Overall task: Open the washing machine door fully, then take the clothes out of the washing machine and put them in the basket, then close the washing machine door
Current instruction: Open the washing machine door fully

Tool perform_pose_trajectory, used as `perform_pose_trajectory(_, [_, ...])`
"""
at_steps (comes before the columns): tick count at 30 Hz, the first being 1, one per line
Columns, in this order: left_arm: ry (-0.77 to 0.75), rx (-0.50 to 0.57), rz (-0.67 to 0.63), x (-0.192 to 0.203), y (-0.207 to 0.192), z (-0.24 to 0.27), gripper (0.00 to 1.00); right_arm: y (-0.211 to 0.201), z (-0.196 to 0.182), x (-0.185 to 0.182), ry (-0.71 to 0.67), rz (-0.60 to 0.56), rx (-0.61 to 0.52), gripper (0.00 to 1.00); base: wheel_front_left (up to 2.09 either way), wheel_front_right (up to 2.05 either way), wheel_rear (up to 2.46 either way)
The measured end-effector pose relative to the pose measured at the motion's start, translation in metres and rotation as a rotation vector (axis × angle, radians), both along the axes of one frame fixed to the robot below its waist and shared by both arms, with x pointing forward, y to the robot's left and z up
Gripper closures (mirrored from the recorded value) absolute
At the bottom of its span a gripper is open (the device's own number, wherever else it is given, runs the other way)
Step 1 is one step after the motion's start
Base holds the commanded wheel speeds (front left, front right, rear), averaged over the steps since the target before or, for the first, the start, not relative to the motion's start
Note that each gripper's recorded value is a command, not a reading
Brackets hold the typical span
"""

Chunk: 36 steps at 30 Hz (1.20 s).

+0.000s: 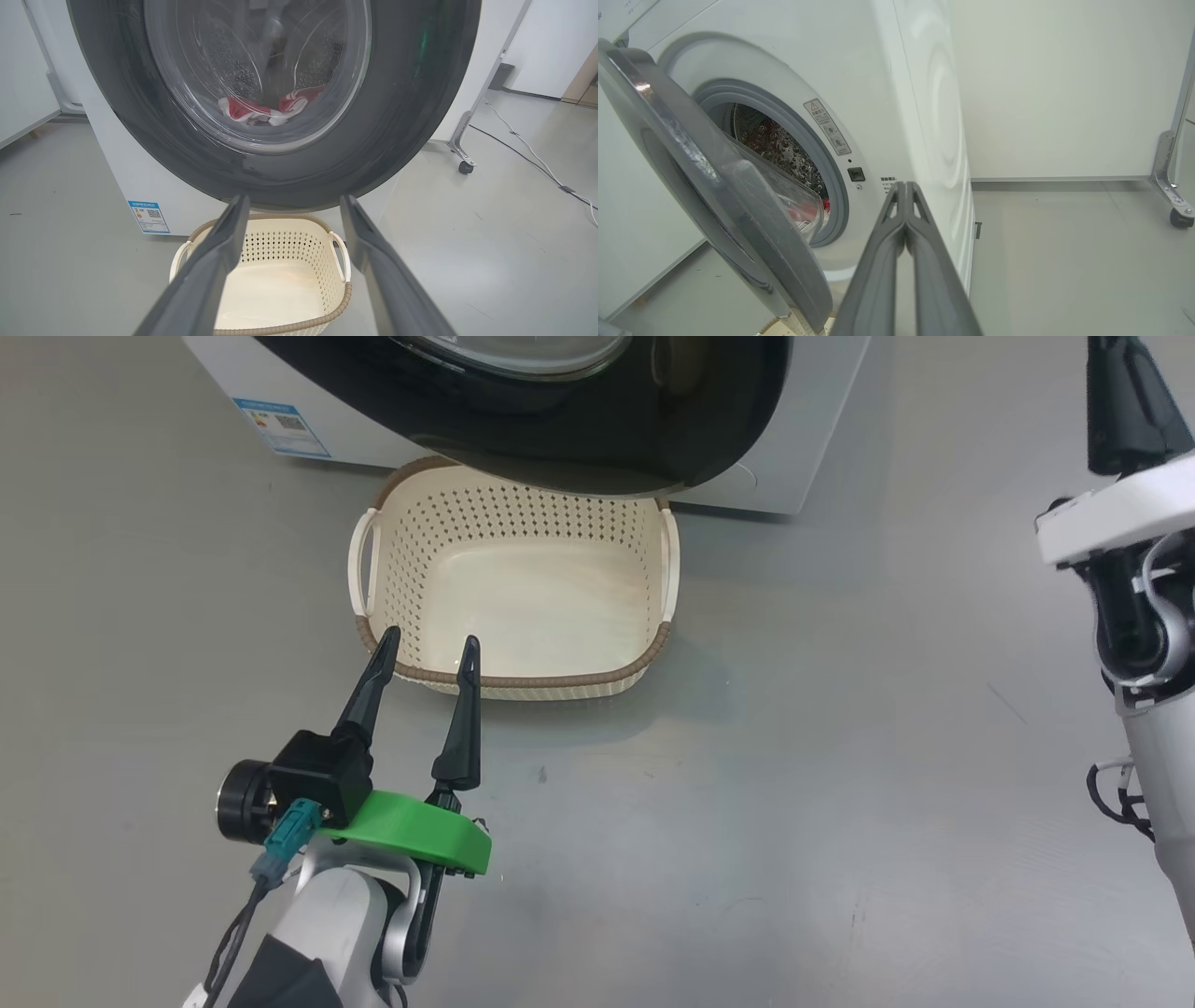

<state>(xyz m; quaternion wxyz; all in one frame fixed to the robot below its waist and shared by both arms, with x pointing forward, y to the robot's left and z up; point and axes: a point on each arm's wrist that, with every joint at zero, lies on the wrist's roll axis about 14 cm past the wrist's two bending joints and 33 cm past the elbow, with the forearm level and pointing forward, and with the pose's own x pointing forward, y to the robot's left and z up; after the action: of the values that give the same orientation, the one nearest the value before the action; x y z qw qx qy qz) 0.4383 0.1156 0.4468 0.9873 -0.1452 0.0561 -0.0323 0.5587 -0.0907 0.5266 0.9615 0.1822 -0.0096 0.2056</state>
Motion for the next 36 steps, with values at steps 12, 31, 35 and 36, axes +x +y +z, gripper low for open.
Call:
perform_pose_trajectory(12, [0.046,-0.017,0.043,0.001,0.015,-0.015,0.0,0.05,-0.006,0.044,0.29,0.156,0.435,1.0,0.0,0.0,0.0])
perform_pose_trajectory(31, [0.095,0.014,0.117,-0.006,0.044,-0.029,0.0,0.111,-0.036,0.065,0.66,0.358,0.617,1.0,0.0,0.0,0.0])
perform_pose_trajectory(35, [0.097,0.017,0.122,-0.007,0.046,-0.029,0.0,0.12,-0.032,0.065,0.697,0.393,0.646,1.0,0.0,0.0,0.0])
perform_pose_trajectory(36, [0.097,0.017,0.122,-0.007,0.046,-0.029,0.0,0.121,-0.031,0.065,0.702,0.404,0.652,1.0,0.0,0.0,0.0])
